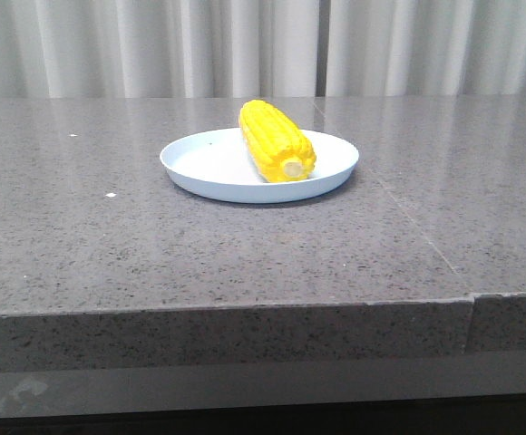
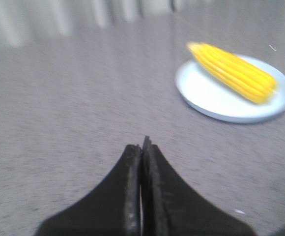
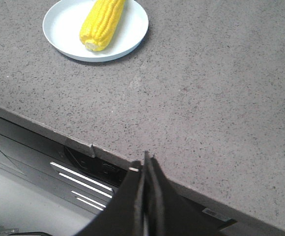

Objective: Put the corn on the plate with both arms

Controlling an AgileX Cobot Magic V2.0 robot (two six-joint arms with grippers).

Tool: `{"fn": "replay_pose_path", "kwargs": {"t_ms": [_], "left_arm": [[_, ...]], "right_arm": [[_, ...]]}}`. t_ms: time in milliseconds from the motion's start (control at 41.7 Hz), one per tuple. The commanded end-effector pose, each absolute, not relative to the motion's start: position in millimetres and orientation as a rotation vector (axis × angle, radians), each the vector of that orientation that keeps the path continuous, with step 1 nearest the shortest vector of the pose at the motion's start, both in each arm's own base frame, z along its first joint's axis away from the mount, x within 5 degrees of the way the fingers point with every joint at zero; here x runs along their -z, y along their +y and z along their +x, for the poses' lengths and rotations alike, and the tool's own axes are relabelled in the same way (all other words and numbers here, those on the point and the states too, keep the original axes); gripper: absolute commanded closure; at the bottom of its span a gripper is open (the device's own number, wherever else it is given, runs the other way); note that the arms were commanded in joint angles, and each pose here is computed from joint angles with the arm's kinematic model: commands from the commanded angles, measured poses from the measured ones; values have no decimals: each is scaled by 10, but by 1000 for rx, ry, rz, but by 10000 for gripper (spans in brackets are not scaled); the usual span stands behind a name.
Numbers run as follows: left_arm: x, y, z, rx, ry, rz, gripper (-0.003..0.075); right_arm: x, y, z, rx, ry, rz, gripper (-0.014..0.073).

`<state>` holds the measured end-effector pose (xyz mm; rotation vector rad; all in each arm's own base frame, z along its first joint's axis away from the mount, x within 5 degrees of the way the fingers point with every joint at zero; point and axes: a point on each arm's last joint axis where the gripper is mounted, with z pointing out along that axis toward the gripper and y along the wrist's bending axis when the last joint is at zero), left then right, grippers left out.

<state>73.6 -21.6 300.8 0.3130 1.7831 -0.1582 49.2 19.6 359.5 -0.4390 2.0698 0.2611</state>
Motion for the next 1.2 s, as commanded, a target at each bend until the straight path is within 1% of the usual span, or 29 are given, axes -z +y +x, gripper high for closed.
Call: {"fn": "replay_pose_path", "kwargs": {"t_ms": [0,144,168,888,984,1055,1175], "left_arm": [[-2976,-132,636,113,1564,206,740],[-2603,-53,538,38,1490,108,740],[-2217,-1,529,-28,1360,29,740],[-2216,-2,530,-27,1362,31,741],[-2216,-2,530,-27,1362,31,741],[-2216,-2,530,-27,1362,31,740],[-2216,-2,530,-27,1362,31,741]], "right_arm": [[-3701,197,519,-254,1992,-430,663],[-3701,197,519,-254,1992,-430,663],[-3700,197,519,-253,1993,-430,663],[-3684,182,500,-251,1987,-423,663],[-3592,134,473,-219,1961,-355,663],[-3467,112,445,-224,1891,-266,663],[-3194,72,447,-170,1748,-157,663]]}}
